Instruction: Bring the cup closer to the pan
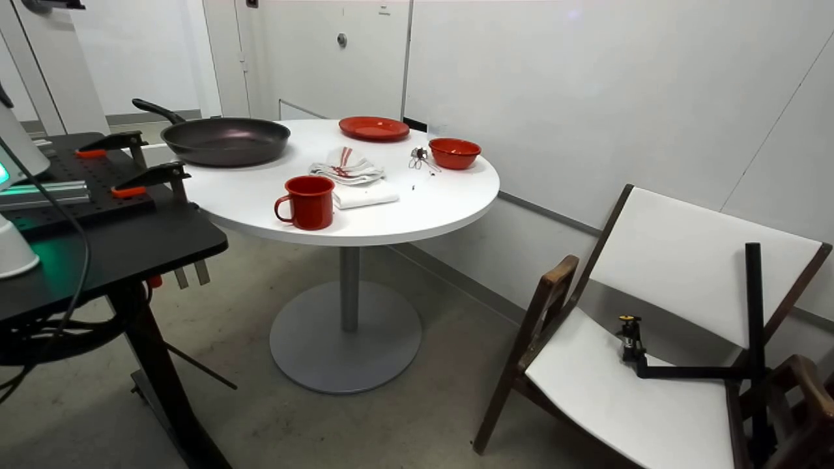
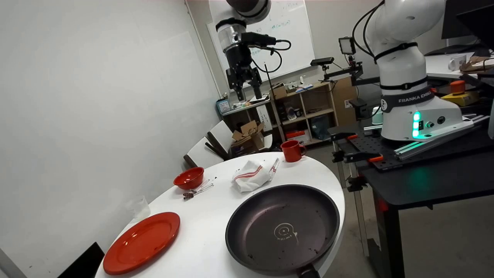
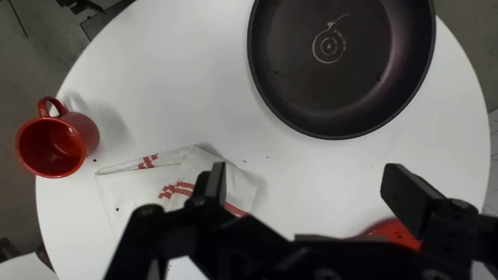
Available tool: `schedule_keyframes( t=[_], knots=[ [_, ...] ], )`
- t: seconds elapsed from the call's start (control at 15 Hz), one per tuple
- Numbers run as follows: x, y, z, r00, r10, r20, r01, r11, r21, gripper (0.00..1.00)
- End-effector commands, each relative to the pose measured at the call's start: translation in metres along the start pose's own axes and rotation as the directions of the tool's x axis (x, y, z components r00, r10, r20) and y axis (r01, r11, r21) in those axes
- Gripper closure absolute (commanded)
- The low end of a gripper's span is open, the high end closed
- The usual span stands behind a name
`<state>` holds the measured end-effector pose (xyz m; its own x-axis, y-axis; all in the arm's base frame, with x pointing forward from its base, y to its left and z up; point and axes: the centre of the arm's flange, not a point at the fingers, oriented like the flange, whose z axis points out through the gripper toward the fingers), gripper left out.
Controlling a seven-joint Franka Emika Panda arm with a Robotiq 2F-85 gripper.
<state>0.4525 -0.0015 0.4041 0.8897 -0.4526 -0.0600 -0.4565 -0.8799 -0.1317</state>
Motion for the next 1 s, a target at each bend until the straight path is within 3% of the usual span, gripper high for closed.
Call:
schedule_keyframes(
  t=[0.0, 0.4, 0.93],
  knots=[
    [0.003, 0.032, 0.033, 0.997, 0.073, -0.016, -0.074, 0.996, -0.042, 0.0],
    [0.012, 0.102, 0.091, 0.982, 0.178, -0.056, -0.183, 0.977, -0.105, 0.0],
    [0.018, 0.182, 0.15, 0.972, 0.222, -0.077, -0.228, 0.971, -0.073, 0.0]
  ],
)
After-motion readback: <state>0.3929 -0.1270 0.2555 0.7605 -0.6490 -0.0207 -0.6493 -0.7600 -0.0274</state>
